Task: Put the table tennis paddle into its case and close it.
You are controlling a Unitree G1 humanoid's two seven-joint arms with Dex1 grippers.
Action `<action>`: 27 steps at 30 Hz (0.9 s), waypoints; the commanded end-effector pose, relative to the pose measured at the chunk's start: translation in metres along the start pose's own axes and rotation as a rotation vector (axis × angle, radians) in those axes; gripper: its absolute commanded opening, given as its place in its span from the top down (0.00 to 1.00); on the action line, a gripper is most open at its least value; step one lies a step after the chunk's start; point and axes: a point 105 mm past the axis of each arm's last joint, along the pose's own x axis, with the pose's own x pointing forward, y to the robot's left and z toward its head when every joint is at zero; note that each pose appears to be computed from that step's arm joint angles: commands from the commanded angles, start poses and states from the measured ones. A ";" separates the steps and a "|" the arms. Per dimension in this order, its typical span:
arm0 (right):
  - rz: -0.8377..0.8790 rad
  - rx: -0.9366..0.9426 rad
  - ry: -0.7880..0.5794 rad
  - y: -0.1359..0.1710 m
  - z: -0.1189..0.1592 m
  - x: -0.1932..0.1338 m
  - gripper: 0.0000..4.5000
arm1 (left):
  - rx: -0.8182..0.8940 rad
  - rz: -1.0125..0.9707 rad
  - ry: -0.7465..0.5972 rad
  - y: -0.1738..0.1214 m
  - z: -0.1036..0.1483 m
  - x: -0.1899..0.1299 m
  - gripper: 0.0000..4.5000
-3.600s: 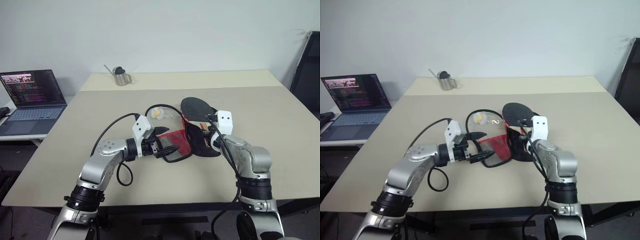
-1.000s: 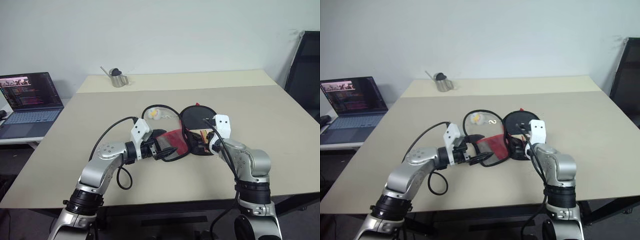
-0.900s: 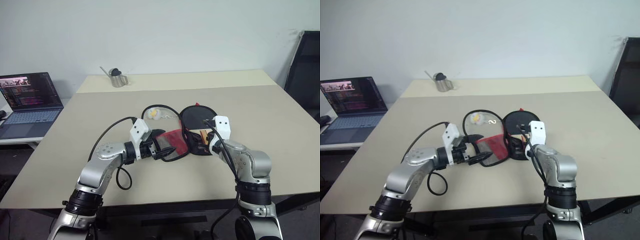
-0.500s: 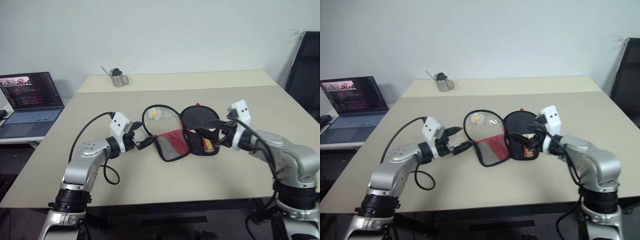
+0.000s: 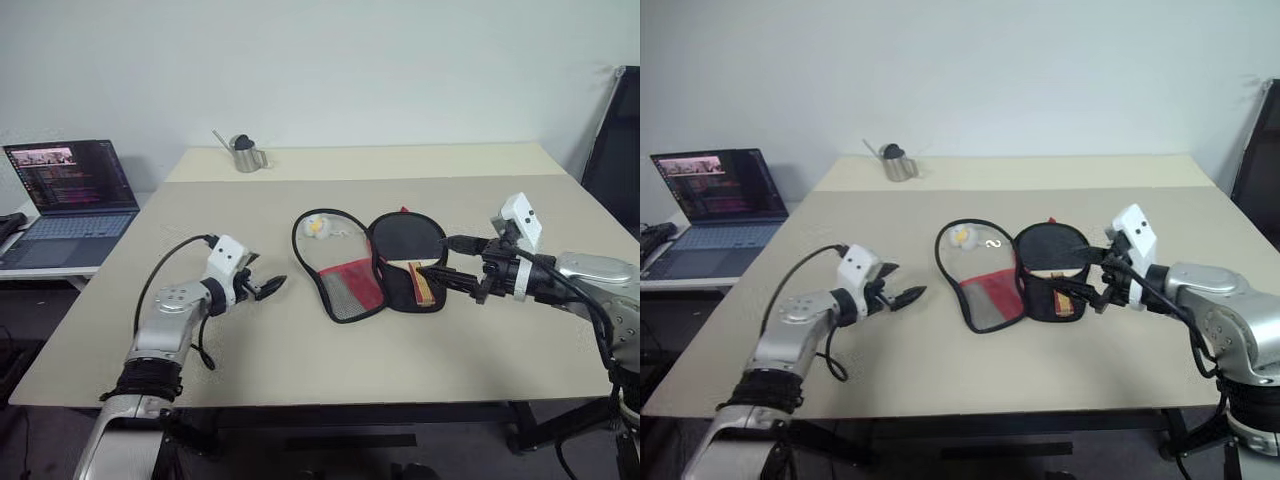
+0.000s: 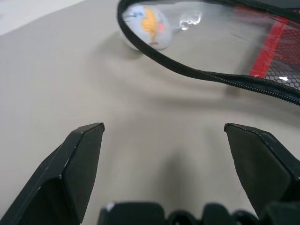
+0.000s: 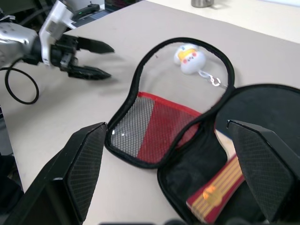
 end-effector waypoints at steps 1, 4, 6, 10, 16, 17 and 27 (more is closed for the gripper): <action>-0.005 -0.038 -0.033 0.000 0.008 -0.001 0.00 | 0.035 0.014 -0.018 0.000 0.009 0.016 0.00; -0.013 -0.041 -0.034 -0.003 0.008 -0.001 0.00 | 0.016 -0.020 -0.016 -0.008 0.010 0.032 0.00; -0.021 -0.044 -0.036 -0.004 0.008 -0.003 0.00 | 0.001 -0.052 -0.001 -0.015 0.008 0.043 0.00; -0.034 -0.046 -0.039 -0.007 0.009 -0.006 0.00 | 0.015 -0.098 0.014 -0.026 0.011 0.059 0.00; -0.094 -0.080 -0.005 -0.018 0.006 -0.025 0.00 | 0.070 -0.227 -0.108 -0.054 0.057 0.080 0.00; -0.114 -0.086 0.004 -0.022 0.005 -0.031 0.00 | 0.084 -0.254 -0.121 -0.061 0.062 0.082 0.00; -0.216 -0.094 0.028 -0.037 0.007 -0.059 0.00 | 0.128 -0.414 -0.228 -0.107 0.098 0.098 0.00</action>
